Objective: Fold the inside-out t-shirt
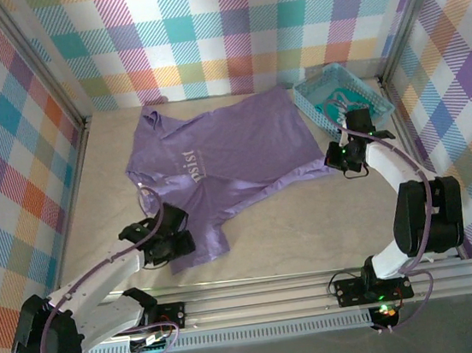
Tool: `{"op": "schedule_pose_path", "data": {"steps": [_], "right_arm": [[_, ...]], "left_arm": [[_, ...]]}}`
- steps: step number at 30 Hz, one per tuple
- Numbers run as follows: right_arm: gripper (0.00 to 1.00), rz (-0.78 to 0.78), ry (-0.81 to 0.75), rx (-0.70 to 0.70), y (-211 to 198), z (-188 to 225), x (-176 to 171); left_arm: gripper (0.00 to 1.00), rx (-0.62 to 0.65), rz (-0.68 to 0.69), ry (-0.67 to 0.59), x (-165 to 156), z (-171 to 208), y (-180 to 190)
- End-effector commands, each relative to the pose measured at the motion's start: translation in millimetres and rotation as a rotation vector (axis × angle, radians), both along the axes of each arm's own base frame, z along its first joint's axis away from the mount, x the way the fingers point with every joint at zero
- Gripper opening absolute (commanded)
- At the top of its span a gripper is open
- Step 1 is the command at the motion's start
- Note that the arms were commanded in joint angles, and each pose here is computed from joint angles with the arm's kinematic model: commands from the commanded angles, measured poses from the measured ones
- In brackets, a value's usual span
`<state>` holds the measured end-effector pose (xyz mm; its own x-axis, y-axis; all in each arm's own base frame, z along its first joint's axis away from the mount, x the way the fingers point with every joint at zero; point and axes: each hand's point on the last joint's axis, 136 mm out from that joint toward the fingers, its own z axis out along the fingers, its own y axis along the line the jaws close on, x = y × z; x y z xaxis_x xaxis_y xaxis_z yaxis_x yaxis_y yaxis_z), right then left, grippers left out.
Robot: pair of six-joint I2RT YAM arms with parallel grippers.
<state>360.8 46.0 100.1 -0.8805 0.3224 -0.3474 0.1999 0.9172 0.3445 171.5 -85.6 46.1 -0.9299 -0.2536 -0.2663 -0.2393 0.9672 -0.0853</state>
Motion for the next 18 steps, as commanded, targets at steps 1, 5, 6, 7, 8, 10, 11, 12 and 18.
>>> {"op": "schedule_pose_path", "data": {"steps": [1,5,6,7,8,10,11,12,18], "right_arm": [[0.01,0.035,-0.027,0.026,7,7,1],[0.01,0.039,-0.027,0.032,8,5,-1],[0.01,0.040,-0.029,0.032,8,4,-1],[0.01,0.040,-0.027,0.033,8,3,-1],[0.01,0.041,-0.025,0.036,9,3,-1],[0.01,0.044,-0.022,0.043,10,3,-1],[0.01,0.045,-0.022,0.042,10,3,-1],[0.01,0.045,-0.023,0.039,10,3,-1],[0.00,0.045,-0.019,0.037,10,1,-1]], "left_arm": [[0.72,0.078,0.077,0.068,-23,-8,16],[0.68,0.083,0.061,0.099,-32,-14,13],[0.66,0.075,0.052,0.112,-33,-18,11],[0.64,0.070,0.042,0.127,-34,-21,9],[0.62,0.069,0.035,0.138,-35,-23,7],[0.57,0.065,0.025,0.152,-37,-26,4],[0.56,0.066,0.023,0.156,-38,-28,5],[0.54,0.070,0.023,0.159,-40,-30,6],[0.39,0.054,0.022,0.199,-49,-50,5]]}}
